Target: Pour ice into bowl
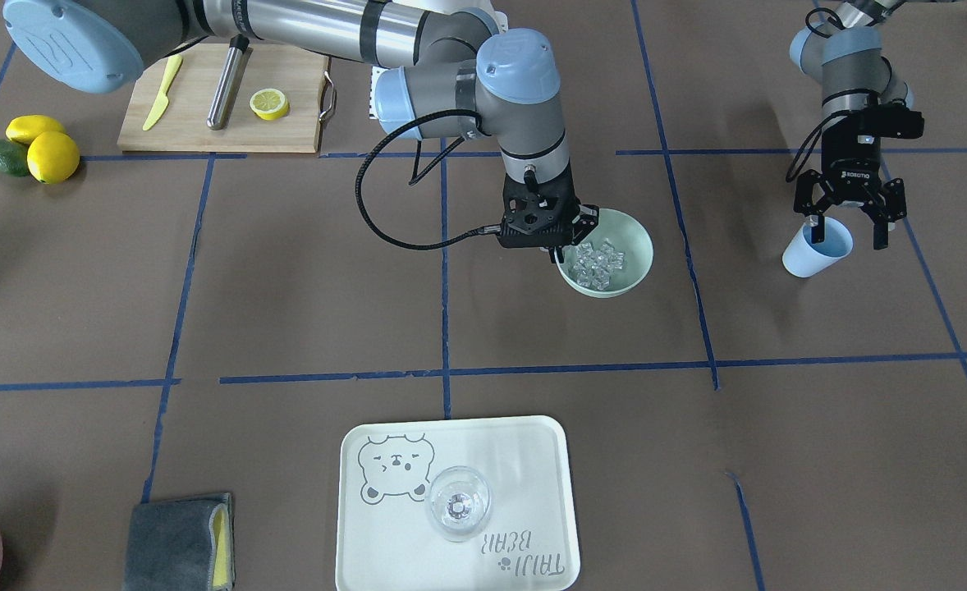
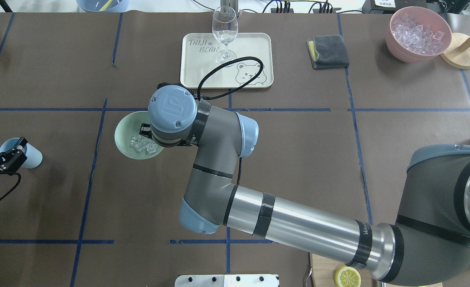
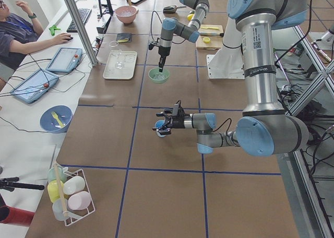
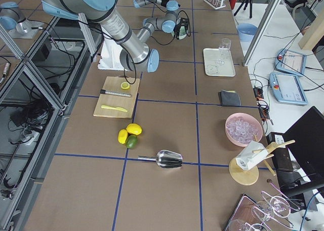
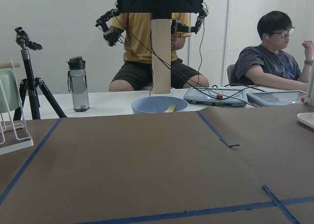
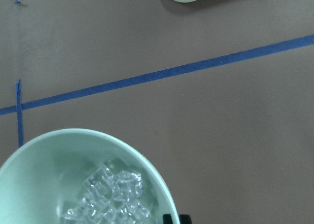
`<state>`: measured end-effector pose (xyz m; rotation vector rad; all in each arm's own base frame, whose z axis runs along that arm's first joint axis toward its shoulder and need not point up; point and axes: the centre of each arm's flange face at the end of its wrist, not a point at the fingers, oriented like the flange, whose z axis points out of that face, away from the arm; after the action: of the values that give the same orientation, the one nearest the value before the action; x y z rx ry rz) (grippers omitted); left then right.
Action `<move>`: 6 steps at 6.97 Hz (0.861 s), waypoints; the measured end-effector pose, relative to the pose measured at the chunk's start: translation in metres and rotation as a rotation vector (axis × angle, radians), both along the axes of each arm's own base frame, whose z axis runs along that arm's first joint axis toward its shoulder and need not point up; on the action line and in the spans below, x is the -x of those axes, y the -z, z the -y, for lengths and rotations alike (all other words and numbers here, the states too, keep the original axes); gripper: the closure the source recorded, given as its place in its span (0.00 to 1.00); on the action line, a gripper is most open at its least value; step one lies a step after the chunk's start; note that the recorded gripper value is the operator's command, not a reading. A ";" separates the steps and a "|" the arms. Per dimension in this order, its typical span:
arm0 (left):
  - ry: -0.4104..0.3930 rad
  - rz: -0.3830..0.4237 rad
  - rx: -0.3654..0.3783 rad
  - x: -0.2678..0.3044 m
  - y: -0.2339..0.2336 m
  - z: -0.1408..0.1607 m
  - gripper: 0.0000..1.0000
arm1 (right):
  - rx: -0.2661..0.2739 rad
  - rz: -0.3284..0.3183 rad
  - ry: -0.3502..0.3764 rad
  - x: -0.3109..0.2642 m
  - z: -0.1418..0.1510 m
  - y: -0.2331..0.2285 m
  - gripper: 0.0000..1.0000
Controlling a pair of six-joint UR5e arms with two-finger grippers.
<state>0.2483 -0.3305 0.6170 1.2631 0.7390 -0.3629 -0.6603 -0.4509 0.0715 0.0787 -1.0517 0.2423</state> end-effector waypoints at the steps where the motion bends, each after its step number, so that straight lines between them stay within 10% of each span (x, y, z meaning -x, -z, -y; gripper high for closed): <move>1: -0.011 0.031 0.010 0.008 0.007 0.013 0.00 | -0.002 -0.015 0.000 -0.027 0.004 -0.014 1.00; 6: -0.030 0.206 0.186 0.036 0.088 0.071 0.00 | -0.101 -0.110 0.051 -0.174 -0.001 -0.118 1.00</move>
<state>0.2125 -0.4012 0.5292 1.0938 0.5347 -0.2660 -0.4858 -0.4499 0.1897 0.1539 -0.9545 0.1371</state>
